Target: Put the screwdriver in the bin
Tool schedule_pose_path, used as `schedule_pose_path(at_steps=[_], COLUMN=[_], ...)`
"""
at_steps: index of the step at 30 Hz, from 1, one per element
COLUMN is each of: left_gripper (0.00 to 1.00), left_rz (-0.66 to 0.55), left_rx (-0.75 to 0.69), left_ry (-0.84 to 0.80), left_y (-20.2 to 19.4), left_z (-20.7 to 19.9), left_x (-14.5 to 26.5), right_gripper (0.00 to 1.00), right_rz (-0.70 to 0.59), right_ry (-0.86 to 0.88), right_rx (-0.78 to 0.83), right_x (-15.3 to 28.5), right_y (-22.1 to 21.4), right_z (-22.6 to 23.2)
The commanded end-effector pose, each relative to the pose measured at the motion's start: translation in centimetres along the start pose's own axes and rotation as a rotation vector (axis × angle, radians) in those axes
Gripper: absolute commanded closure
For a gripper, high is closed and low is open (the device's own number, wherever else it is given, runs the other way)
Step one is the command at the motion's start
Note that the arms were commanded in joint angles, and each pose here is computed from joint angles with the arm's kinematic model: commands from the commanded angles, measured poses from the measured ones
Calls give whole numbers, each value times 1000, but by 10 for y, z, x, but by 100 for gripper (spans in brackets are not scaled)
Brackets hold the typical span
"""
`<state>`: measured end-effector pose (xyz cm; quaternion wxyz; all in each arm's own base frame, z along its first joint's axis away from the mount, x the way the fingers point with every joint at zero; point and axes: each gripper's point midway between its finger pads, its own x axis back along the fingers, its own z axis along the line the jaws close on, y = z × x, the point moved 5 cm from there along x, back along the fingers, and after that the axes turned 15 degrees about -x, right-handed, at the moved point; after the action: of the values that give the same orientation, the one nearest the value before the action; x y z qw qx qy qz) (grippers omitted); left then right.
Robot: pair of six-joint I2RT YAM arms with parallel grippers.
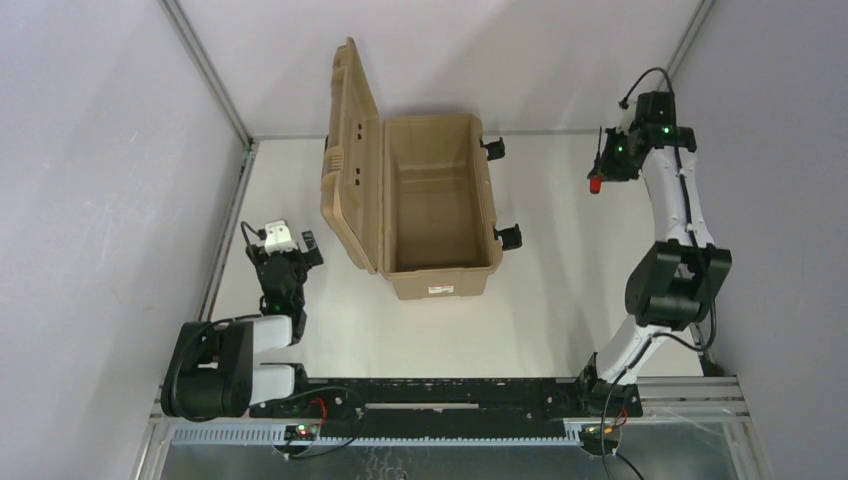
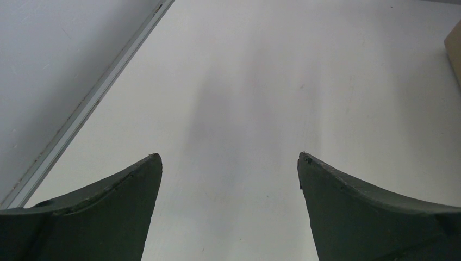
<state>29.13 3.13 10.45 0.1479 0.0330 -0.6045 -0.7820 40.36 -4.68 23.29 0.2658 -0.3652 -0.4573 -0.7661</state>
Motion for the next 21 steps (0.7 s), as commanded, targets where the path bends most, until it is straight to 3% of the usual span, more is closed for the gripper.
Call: schedule_pose_path(at_steps=[1, 5, 13, 21], left_gripper=[0, 0, 0, 0], left_rz=[-113, -113, -114, -113], left_rx=[24, 24, 25, 24], left_ry=[29, 29, 30, 29], left_y=[32, 32, 32, 32], left_z=[7, 7, 7, 7], left_x=[-9, -9, -9, -9], right_gripper=[95, 98, 96, 96], right_rz=[-32, -55, -20, 45], right_ry=[146, 388, 725, 710], right_rx=[-97, -154, -67, -55], right_x=[59, 97, 136, 91], right_y=[-4, -5, -37, -78], right_z=[42, 86, 196, 272])
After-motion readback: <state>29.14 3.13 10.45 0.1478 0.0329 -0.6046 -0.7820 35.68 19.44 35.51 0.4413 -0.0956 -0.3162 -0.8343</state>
